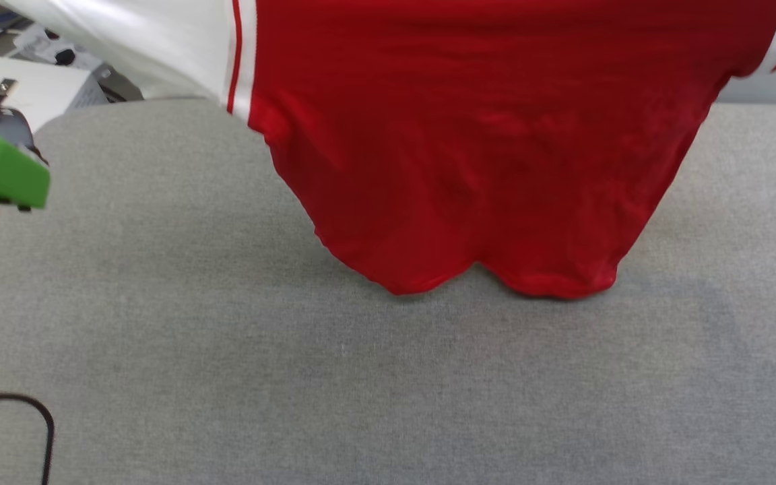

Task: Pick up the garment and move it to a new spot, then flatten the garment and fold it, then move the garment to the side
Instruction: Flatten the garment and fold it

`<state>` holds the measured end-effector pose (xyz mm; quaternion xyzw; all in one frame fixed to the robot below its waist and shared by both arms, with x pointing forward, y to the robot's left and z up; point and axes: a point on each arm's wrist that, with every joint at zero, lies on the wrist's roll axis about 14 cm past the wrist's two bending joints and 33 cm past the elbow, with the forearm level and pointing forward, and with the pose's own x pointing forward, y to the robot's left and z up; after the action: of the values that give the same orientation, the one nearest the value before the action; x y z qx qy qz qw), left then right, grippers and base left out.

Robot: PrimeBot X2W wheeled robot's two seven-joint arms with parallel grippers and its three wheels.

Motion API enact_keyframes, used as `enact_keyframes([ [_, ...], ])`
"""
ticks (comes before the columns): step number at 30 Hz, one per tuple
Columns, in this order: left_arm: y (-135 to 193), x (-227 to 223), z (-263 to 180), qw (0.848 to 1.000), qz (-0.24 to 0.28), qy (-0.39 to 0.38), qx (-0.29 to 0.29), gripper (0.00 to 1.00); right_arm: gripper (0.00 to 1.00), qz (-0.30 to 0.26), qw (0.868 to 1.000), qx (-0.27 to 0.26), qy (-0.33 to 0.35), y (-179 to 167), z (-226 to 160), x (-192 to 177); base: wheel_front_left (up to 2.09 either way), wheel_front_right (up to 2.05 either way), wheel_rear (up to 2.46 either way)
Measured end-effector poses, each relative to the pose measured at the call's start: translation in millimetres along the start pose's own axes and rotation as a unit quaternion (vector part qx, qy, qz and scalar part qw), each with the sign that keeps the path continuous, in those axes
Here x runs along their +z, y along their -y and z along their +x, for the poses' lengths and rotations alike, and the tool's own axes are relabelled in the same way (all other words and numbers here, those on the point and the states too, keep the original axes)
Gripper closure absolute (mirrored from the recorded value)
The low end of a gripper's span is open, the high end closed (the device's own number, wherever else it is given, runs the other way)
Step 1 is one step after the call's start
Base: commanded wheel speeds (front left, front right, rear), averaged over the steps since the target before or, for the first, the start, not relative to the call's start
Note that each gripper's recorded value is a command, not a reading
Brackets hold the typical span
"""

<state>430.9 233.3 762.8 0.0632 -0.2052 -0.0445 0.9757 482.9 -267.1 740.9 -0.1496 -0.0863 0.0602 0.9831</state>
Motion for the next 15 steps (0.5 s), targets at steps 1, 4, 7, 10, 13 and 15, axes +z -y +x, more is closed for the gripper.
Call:
enact_keyframes([
  [1, 0, -3, 5, 1.000, 0.002, -0.004, -0.005, 1.00, 1.00, -0.001, 1.000, 0.000, 0.000, 1, 5, -1, 0.00, 0.00, 0.00],
  [4, -1, -9, 24, 1.000, 0.013, -0.009, -0.018, 1.00, 1.00, -0.003, 1.000, -0.004, 0.006, 4, 20, -1, 0.00, 0.00, 0.00],
  [7, 0, -16, 48, 0.999, 0.022, -0.013, -0.032, 1.00, 1.00, -0.006, 1.000, -0.015, 0.019, 13, 41, 3, 0.00, 0.00, 0.00],
  [10, -3, -24, 75, 0.999, 0.033, -0.015, -0.040, 1.00, 1.00, -0.016, 0.999, -0.021, 0.024, 16, 67, -1, 0.00, 0.00, 0.00],
  [13, -5, -38, 103, 0.998, 0.043, -0.022, -0.047, 1.00, 1.00, -0.013, 0.999, -0.026, 0.025, 17, 94, -10, 0.00, 0.00, 0.00],
  [15, -6, -49, 123, 0.997, 0.052, -0.026, -0.049, 1.00, 1.00, -0.008, 0.999, -0.031, 0.027, 18, 114, -15, 0.00, 0.00, 0.00],
])
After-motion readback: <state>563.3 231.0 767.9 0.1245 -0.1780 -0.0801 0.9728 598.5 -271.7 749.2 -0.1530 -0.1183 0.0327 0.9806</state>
